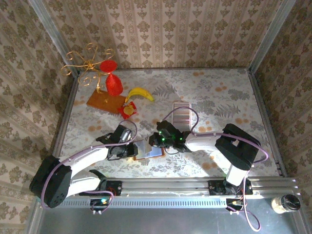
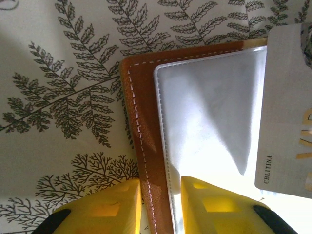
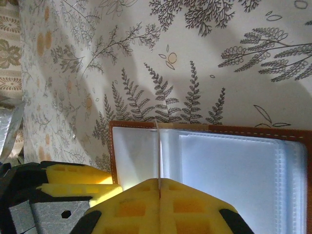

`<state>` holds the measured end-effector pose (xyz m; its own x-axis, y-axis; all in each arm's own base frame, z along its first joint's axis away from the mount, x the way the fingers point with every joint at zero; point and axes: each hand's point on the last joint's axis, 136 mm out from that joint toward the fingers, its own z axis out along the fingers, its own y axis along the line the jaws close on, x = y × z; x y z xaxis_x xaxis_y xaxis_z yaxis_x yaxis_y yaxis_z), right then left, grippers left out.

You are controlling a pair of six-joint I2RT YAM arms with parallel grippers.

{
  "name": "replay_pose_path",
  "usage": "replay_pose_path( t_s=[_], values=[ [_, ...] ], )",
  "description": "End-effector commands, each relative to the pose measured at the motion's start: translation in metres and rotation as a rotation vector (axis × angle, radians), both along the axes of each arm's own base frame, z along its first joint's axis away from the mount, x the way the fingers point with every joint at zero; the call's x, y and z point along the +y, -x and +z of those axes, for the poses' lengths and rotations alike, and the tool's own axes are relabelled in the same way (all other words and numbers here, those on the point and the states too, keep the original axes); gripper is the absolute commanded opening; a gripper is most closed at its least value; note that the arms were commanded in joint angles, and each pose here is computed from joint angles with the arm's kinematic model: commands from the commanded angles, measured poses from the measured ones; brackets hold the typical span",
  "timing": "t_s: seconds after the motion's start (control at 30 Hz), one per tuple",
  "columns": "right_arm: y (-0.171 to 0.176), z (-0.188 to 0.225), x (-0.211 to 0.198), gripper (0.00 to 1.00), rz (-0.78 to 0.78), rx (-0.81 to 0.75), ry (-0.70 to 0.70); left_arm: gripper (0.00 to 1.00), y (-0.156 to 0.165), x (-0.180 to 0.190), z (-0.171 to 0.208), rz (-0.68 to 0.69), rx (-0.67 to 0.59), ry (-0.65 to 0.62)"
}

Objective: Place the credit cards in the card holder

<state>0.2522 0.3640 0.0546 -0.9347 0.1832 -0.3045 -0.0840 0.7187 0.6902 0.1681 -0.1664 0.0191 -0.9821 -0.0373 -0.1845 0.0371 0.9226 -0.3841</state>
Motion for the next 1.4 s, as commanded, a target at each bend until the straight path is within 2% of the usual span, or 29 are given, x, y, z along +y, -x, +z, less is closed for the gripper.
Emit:
replay_pose_path(
  t_s=[0.0,0.77,1.2,1.37],
  values=[
    [-0.003,-0.005,0.002,0.0,-0.029,-0.003,0.001,0.26,0.005,0.006,-0.009,-0.025,0.009,-0.038],
    [-0.002,0.001,-0.016,0.0,-0.08,-0.07,-0.025,0.19,0.012,0.016,-0.014,-0.017,0.018,-0.075],
    [0.007,-0.01,-0.001,0.0,-0.075,-0.012,-0.096,0.19,0.015,0.017,-0.015,-0.01,0.019,-0.069],
    [0.014,-0.021,-0.012,0.0,-0.144,0.047,-0.074,0.19,0.015,0.017,-0.014,-0.008,0.017,-0.067]
  ],
)
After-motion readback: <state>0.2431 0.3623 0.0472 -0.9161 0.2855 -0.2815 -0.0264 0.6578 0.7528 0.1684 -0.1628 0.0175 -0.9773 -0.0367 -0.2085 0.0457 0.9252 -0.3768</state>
